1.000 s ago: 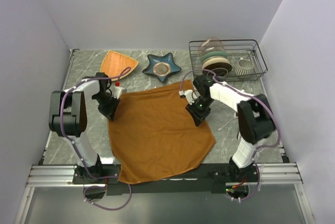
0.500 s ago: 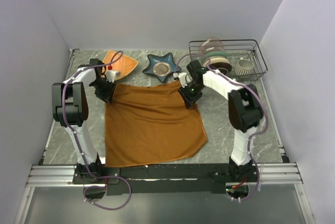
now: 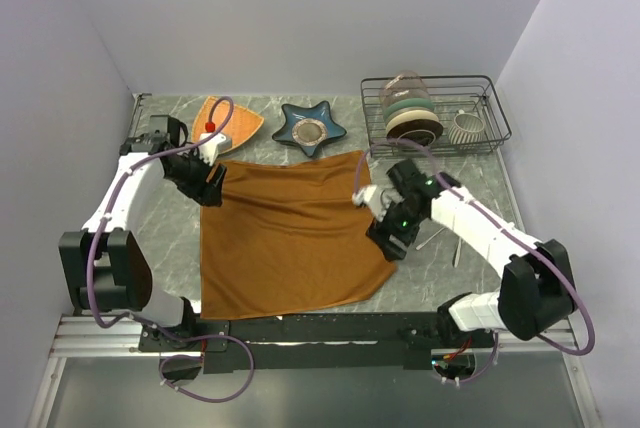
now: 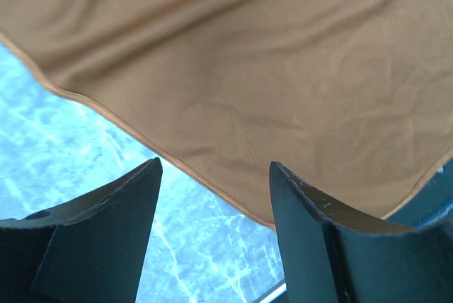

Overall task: Fold the napkin into a case and place the utensils inside
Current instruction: Flatten out the crumpled napkin at the center of the board.

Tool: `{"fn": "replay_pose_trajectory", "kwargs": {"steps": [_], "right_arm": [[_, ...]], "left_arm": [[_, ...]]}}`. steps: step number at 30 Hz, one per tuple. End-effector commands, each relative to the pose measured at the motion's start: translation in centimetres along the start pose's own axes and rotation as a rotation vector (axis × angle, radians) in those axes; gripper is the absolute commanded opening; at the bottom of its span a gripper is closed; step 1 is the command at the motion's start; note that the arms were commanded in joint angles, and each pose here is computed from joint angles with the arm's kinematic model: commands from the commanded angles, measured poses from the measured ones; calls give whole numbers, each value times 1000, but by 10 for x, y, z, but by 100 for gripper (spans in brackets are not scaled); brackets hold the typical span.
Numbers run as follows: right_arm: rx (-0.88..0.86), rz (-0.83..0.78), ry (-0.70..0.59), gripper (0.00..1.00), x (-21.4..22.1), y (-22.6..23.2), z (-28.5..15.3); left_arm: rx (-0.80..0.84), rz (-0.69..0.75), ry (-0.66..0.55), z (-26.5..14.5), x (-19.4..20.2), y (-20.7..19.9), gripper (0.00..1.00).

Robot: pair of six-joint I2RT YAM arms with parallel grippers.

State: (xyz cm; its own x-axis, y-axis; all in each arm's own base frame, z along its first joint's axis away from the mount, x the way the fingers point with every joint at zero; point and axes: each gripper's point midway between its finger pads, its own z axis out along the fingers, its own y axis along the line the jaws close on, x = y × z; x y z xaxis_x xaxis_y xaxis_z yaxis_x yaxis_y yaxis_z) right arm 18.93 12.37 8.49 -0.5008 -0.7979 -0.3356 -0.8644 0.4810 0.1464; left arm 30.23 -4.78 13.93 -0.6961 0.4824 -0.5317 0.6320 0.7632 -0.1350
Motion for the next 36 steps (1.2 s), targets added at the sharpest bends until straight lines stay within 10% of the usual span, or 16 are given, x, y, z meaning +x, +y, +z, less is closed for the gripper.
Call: {"fn": "replay_pose_trajectory", "kwargs": {"steps": [1,8,14,20,24,26,29,36], "right_arm": [[57,-267,132,81,28,-6,23],[39,-356,239,80,41,-1,50],[44,-376,202,27,5,0,53],[7,-322,38,0,-88,-1,39],[-33,-242,16,4,-141,-9,48],[-56,-211,41,38,-147,-10,43],[-90,-120,43,59,-136,-10,36],[-167,104,-21,59,-118,0,17]], "left_arm": [[66,25,2,2,2,-11,68],[40,54,-16,-6,2,-13,69],[23,65,-11,-7,7,-13,69],[13,64,-12,-8,7,-12,68],[19,50,-8,-3,9,-12,68],[18,37,4,-2,11,-10,68],[21,19,9,-2,12,-8,69],[62,-15,-19,3,12,-14,69]]}}
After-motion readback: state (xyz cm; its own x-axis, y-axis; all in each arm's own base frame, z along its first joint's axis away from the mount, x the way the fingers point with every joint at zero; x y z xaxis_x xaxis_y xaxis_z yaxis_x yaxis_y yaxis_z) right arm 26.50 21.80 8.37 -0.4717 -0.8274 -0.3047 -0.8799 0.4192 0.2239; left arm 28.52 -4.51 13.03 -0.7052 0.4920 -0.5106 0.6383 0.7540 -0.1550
